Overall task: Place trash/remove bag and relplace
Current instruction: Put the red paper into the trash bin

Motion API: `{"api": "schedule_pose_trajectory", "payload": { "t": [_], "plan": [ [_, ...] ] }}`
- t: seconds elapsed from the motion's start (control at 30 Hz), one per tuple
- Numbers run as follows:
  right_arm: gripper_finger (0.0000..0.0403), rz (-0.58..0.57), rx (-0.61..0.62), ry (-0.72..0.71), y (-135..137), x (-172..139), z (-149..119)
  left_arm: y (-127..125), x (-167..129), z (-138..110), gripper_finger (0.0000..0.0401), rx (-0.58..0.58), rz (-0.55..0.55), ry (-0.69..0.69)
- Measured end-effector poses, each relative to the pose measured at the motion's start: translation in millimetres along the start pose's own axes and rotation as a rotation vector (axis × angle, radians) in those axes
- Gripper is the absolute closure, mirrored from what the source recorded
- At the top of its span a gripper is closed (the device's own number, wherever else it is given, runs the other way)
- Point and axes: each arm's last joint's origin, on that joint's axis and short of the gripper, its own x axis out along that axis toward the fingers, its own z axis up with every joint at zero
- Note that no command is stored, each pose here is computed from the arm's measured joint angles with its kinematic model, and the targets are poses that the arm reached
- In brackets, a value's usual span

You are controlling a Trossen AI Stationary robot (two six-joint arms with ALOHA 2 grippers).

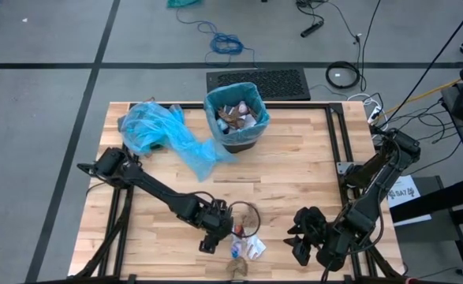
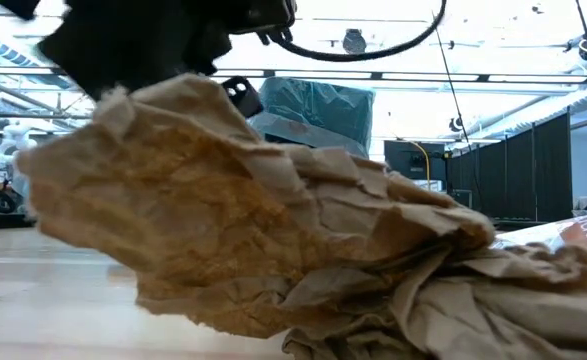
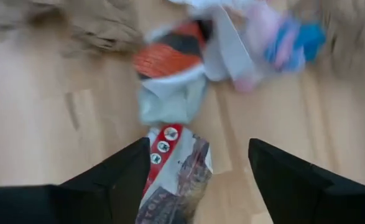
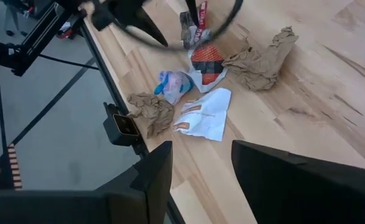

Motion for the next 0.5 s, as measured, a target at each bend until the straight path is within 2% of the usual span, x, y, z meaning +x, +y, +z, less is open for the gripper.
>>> {"api": "schedule_pose_trajectory", "payload": {
  "t": [0.17, 0.4, 0.5],
  "plan": [
    [0.0245, 0.007, 0.009, 0.0, 1, 0, 0, -2, 19, -9, 0.0128, 0.232, 0.03, 0.078],
    [0.0245, 0.012, 0.014, -0.005, 1, 0, 0, 5, 34, -12, 0.0129, 0.232, 0.076, 0.108],
    [0.0245, 0.011, 0.014, -0.019, 1, 0, 1, 5, 38, -13, 0.0153, 0.23, 0.077, 0.116]
  ]
}}
